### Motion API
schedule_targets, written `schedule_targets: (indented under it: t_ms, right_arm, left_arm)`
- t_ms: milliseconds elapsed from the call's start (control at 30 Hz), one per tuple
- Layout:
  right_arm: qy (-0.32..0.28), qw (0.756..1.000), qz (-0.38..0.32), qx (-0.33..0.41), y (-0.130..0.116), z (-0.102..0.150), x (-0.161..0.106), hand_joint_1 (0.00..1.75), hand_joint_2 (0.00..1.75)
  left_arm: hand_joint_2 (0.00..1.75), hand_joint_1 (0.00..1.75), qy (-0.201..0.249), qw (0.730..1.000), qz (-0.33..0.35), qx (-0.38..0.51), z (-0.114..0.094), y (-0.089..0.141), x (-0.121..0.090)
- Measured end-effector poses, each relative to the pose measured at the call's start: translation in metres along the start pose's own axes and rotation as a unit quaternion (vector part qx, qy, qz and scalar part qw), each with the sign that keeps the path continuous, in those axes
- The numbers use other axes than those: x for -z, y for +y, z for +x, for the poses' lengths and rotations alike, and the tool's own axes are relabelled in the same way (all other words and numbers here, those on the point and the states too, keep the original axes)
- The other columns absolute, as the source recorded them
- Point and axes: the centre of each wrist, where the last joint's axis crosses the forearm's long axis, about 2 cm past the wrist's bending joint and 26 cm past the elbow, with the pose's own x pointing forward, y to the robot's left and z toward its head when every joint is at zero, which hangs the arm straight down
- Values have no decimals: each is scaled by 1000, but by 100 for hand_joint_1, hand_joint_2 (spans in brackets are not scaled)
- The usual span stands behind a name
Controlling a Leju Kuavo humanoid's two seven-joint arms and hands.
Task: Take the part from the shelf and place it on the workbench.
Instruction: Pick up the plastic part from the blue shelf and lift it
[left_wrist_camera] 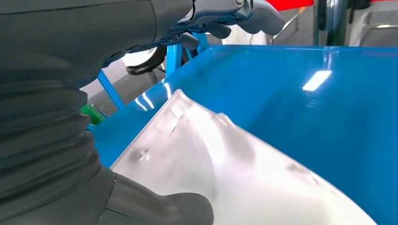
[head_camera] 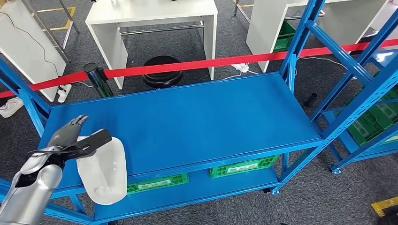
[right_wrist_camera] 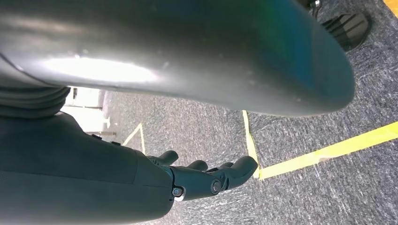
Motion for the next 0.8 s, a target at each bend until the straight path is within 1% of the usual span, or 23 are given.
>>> schedule_targets:
  t_ms: [233,267,367,400,600,800]
  right_arm:
    - [-1,1000,0,-3,1,1,0,0,0]
    - [-1,1000,0,-4,2,1,0,0,0]
    - [-1,1000,-1,-6,2,1,0,0,0]
    - [-1,1000,-1,-6,2,1,0,0,0]
    - [-1,1000,-3,-4,2,1,0,0,0]
    - [0,1000,-3,-2,2,1,0,0,0]
  left_arm:
    - [175,3,21,1000,-20,-6,-6,9,23]
    - [175,39,23,999,-25,-7,-7,10,26]
    - [175,167,27,999,-47,-7,-10,13,33]
    - [175,175,28,998,-56,-6,-11,13,35]
    - [175,175,24,994,-106,-10,-9,14,45]
    - [175,175,21,992,-124,-15,-4,19,51]
